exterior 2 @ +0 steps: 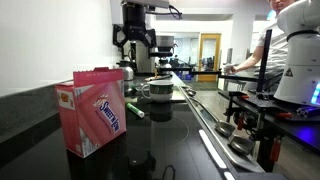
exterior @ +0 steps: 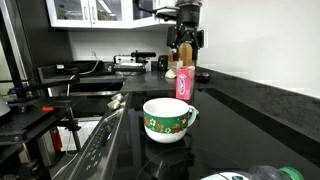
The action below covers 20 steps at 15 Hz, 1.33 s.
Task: Move the green marker from the table into the green mug cup
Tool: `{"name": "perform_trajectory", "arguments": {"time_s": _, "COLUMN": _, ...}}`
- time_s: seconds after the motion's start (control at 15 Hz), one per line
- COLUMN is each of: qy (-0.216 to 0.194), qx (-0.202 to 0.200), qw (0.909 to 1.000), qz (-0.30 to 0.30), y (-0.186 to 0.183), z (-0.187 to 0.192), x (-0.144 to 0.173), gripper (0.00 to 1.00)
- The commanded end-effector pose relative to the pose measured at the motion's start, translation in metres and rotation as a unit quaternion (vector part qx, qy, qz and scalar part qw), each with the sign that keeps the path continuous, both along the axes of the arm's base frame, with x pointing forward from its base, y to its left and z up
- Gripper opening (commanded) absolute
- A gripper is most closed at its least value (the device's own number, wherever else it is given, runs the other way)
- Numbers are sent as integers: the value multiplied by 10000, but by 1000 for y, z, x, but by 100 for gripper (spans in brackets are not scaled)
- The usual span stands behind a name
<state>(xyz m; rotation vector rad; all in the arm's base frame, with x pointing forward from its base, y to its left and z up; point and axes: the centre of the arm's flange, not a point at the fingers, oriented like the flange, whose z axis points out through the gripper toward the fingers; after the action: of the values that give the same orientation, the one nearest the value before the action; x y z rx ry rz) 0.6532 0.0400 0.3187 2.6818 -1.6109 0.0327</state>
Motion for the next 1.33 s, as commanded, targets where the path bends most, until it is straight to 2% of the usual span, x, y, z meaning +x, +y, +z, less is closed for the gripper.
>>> {"name": "perform_trajectory", "arguments": {"time_s": 0.0, "qy": 157, "qx": -199, "qw": 9995, "qz": 202, "y": -3, "z": -29, "x": 30, "gripper": 100}}
{"name": "perform_trajectory", "arguments": {"time_s": 0.27, "qy": 145, "qx": -141, "qw": 9977, "qz": 641, "y": 0, "z": -68, "x": 52, "gripper": 100}}
{"name": "perform_trajectory", "arguments": {"time_s": 0.53, "qy": 164, "qx": -244, "qw": 9959, "qz": 851, "y": 0, "z": -96, "x": 60, "gripper": 100}}
{"name": "perform_trajectory", "arguments": {"time_s": 0.93, "qy": 328, "qx": -298, "qw": 9940, "qz": 999, "y": -19, "z": -135, "x": 53, "gripper": 100}}
{"name": "perform_trajectory", "arguments": {"time_s": 1.27, "qy": 277, "qx": -272, "qw": 9905, "qz": 1322, "y": -15, "z": -154, "x": 45, "gripper": 96}}
